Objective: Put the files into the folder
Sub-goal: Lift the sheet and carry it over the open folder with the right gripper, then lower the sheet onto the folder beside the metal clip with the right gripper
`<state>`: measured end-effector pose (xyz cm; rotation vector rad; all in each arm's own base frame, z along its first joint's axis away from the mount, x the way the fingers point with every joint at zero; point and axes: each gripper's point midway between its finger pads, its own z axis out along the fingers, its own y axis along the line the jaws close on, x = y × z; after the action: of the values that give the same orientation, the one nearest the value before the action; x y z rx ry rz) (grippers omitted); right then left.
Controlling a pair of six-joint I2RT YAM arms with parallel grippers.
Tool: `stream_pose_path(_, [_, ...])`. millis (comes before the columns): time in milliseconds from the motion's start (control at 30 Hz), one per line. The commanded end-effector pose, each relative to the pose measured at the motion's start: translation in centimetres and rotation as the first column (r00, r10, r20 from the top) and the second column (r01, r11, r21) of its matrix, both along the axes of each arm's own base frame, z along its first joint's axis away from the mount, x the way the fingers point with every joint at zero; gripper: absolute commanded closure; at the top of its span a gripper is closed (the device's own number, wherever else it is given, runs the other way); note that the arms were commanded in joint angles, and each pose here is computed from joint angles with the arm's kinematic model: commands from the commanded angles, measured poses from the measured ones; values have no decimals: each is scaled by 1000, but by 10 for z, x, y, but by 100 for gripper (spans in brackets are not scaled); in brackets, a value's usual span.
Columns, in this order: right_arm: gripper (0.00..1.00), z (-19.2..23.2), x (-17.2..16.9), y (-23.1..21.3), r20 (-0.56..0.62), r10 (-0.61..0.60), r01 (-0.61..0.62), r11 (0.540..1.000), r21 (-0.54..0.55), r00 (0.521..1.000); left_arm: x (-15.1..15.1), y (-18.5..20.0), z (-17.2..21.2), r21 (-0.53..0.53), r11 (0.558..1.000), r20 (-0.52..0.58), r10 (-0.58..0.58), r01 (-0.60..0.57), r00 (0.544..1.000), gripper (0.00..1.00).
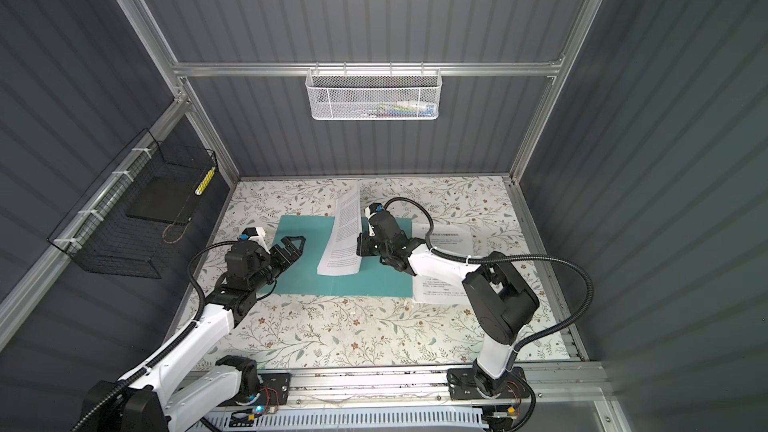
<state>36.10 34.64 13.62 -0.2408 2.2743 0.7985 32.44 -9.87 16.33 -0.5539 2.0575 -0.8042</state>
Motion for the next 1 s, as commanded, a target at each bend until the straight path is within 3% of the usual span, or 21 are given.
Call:
stream_pose_path(0, [100, -7, -1, 3, 45, 11, -8, 998, -58, 999, 2, 4, 7, 20, 1000, 13, 5, -5, 1000, 1])
stream_pose_path(533, [100, -12, -12, 25, 81, 89, -84, 994, -67, 993, 1, 6, -3, 14, 1000, -8, 6, -6, 1000, 1])
stream_pose_path(967, [100, -41, -7, 51, -85, 40, -32, 996, 86, 996, 0, 6, -10, -3, 1000, -22, 15, -15, 1000, 1])
